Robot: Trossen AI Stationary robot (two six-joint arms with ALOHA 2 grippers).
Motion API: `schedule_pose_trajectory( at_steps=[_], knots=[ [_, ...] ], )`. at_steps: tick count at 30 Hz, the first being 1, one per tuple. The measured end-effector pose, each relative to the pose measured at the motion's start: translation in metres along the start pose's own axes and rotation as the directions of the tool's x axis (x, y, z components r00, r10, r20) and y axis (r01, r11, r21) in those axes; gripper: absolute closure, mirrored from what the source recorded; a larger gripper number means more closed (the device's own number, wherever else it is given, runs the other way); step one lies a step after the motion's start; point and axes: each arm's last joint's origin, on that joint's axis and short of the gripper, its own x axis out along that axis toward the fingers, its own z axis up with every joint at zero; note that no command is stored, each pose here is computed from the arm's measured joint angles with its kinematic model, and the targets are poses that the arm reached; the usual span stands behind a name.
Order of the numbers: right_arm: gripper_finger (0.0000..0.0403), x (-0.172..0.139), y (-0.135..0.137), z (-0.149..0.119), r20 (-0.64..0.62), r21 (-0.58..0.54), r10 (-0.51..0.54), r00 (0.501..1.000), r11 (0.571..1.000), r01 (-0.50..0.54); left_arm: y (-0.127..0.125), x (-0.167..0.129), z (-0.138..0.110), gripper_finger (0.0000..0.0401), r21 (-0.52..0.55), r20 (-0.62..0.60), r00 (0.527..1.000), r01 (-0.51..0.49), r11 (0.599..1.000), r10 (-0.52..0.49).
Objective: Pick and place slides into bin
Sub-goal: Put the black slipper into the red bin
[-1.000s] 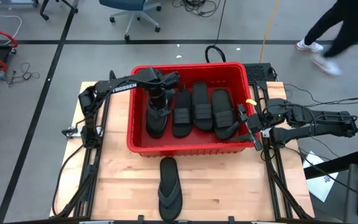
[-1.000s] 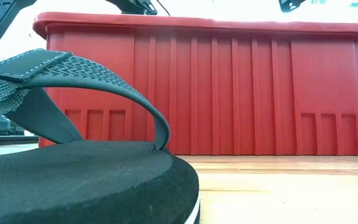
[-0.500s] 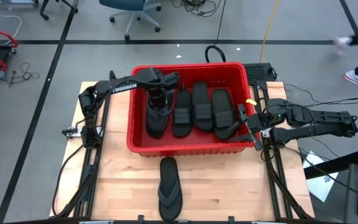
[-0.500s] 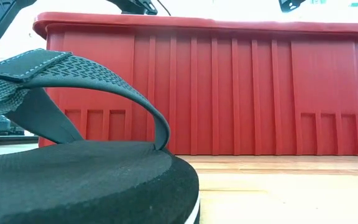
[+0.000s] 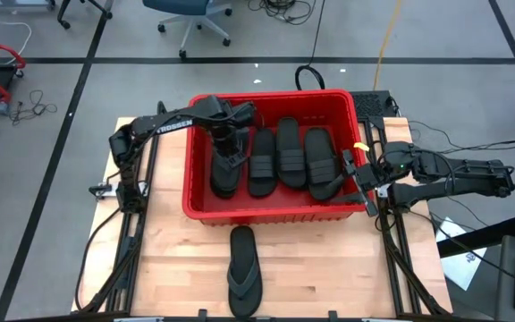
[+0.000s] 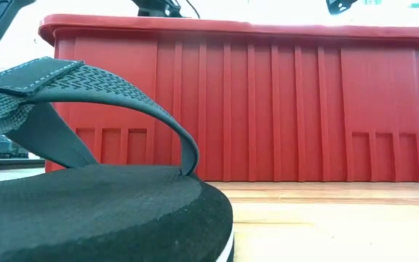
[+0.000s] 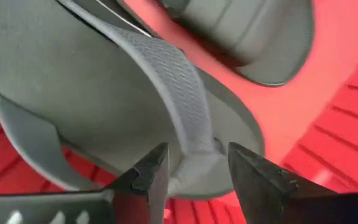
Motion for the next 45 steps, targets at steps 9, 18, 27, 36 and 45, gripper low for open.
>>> schedule_pose_trajectory(
  at_steps=[9,18,27,36,45],
  knots=[
    [0.0246,0.0,0.0,0.0,0.003,-0.025,0.0,1.0,1.0,0.0,-0.015,-0.053,-0.034,0.0242,-0.004,0.147,0.987,0.061,0.998,-0.059],
    [0.0246,0.0,0.0,0.0,0.002,-0.03,0.0,1.0,1.0,0.0,-0.089,-0.088,-0.094,0.0242,0.094,0.261,0.95,0.153,0.984,-0.173],
    [0.0246,0.0,0.0,0.0,-0.001,-0.027,0.001,1.0,1.0,-0.001,-0.197,-0.067,-0.155,0.0242,0.283,0.219,0.919,0.26,0.923,-0.326],
    [0.0246,0.0,0.0,0.0,-0.001,-0.026,0.001,1.0,1.0,-0.001,-0.258,-0.018,-0.184,0.0242,0.384,0.132,0.937,0.252,0.888,-0.323],
    [0.0246,0.0,0.0,-0.001,-0.006,-0.029,0.004,1.0,1.0,-0.004,-0.275,0.034,-0.172,0.0242,0.366,0.013,0.969,0.225,0.903,-0.246]
  ],
)
